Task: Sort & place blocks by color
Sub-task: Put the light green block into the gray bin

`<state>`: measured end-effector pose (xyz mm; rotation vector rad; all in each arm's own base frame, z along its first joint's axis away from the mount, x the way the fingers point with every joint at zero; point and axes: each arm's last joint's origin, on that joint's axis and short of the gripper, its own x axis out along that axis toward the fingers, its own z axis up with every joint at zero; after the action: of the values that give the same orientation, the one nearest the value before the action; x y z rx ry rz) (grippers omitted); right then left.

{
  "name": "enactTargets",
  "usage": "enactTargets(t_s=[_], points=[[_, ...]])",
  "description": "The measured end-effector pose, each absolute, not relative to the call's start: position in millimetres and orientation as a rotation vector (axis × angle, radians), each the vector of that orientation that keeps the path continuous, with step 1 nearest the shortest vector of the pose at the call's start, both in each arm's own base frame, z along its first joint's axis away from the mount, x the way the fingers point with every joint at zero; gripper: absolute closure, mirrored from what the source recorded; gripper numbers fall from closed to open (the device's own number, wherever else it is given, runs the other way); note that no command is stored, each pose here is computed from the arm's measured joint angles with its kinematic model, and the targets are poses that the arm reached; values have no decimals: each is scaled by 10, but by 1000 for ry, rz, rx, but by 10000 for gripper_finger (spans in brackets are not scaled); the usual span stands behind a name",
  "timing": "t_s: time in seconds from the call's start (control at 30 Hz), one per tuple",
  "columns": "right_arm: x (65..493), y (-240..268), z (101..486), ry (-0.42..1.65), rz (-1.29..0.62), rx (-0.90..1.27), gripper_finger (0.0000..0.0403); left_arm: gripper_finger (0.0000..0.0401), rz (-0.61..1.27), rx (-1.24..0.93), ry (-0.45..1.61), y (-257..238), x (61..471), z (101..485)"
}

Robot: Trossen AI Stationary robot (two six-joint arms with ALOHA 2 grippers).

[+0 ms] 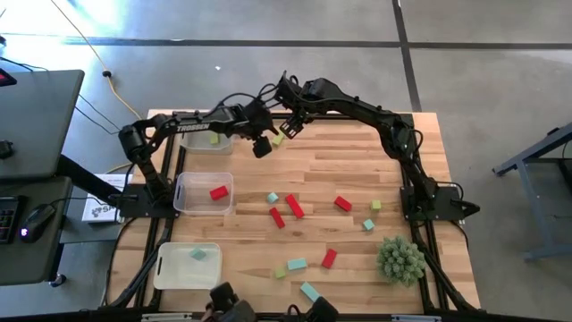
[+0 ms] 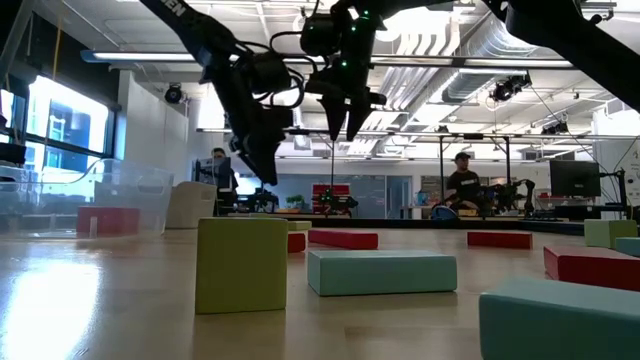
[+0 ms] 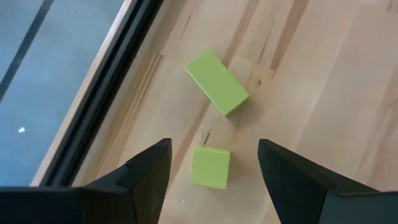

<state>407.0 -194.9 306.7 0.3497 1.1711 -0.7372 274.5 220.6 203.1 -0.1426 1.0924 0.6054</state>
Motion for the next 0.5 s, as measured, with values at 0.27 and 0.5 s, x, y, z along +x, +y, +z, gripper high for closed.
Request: enactTargets(t_s=[0.27, 0.5], points=[[4070, -1950, 3067, 1171, -737, 350, 190, 174, 663, -285, 1097, 2154, 2771, 1956], [4071, -1949, 3067, 1164, -749, 366, 190, 174, 734, -452, 1171, 2157, 2782, 1694]])
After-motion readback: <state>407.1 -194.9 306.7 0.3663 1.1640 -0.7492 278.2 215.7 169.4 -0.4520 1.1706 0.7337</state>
